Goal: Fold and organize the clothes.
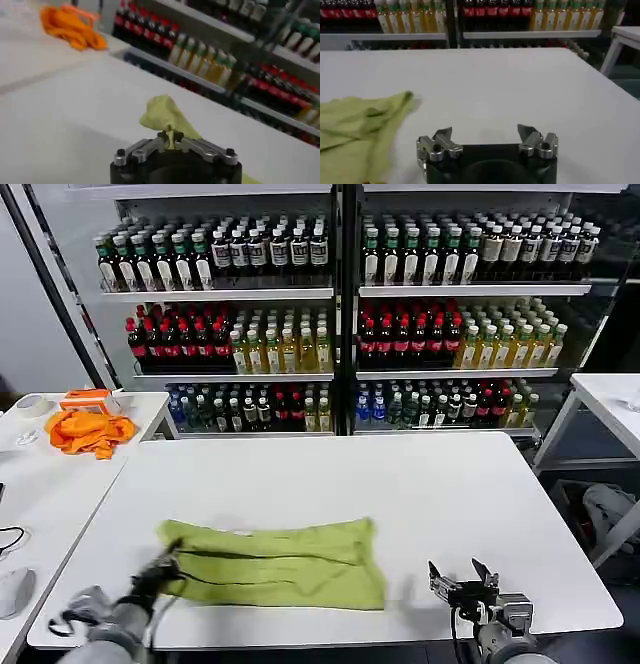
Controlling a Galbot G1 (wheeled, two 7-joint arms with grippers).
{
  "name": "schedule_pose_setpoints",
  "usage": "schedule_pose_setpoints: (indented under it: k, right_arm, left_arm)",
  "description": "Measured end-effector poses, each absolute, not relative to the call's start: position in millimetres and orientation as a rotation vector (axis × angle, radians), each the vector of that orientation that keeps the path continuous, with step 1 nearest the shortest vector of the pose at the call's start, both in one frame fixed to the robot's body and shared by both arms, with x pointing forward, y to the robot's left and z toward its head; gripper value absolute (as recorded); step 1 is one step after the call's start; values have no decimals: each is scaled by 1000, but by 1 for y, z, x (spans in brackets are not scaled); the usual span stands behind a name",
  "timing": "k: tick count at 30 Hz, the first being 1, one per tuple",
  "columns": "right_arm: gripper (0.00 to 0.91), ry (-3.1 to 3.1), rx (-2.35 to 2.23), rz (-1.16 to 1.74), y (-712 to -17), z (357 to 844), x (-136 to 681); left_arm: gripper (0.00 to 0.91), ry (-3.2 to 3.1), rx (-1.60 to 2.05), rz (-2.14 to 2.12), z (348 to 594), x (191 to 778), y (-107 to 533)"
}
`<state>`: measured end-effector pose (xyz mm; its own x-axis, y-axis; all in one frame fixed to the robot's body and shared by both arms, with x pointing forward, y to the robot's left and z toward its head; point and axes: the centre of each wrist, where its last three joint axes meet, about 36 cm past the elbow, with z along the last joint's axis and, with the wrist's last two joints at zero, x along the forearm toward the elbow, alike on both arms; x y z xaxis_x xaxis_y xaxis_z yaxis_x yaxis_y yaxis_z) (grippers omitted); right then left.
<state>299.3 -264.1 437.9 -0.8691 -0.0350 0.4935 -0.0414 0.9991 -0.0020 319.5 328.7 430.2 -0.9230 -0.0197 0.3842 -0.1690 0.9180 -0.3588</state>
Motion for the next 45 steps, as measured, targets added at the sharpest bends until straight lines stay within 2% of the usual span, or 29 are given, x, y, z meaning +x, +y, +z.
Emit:
schedule_pose_setpoints:
  k: [5, 11, 19, 27, 28, 29, 30, 38, 45]
  right_arm:
    - [907, -2625, 64, 17, -262, 438, 300]
    - [907, -2622, 68, 24, -263, 439, 299]
    - [907, -2621, 62, 35, -266, 440, 299]
    - [907, -2619, 63, 35, -265, 439, 298]
    - [907, -2618, 64, 33, -265, 439, 298]
    - [907, -2618, 65, 32, -264, 439, 297]
    - [907, -2618, 65, 32, -264, 439, 297]
    - [907, -2618, 70, 26, -261, 439, 296]
    - [907, -2620, 72, 24, -261, 439, 296]
  left_arm:
    - [30, -2750, 157, 547, 462, 322, 353]
    - [30, -2756, 1, 674, 488, 321, 331]
    - [30, -2631, -224, 902, 480, 324, 274]
    - [30, -2499, -351, 1016, 453, 338, 224]
    - [91, -2488, -359, 1021, 450, 341, 219]
    - [302, -2478, -366, 1024, 447, 343, 214]
    - [907, -2468, -372, 1026, 443, 346, 209]
    - [907, -2437, -411, 980, 420, 354, 184]
    - [907, -2451, -454, 951, 419, 351, 172]
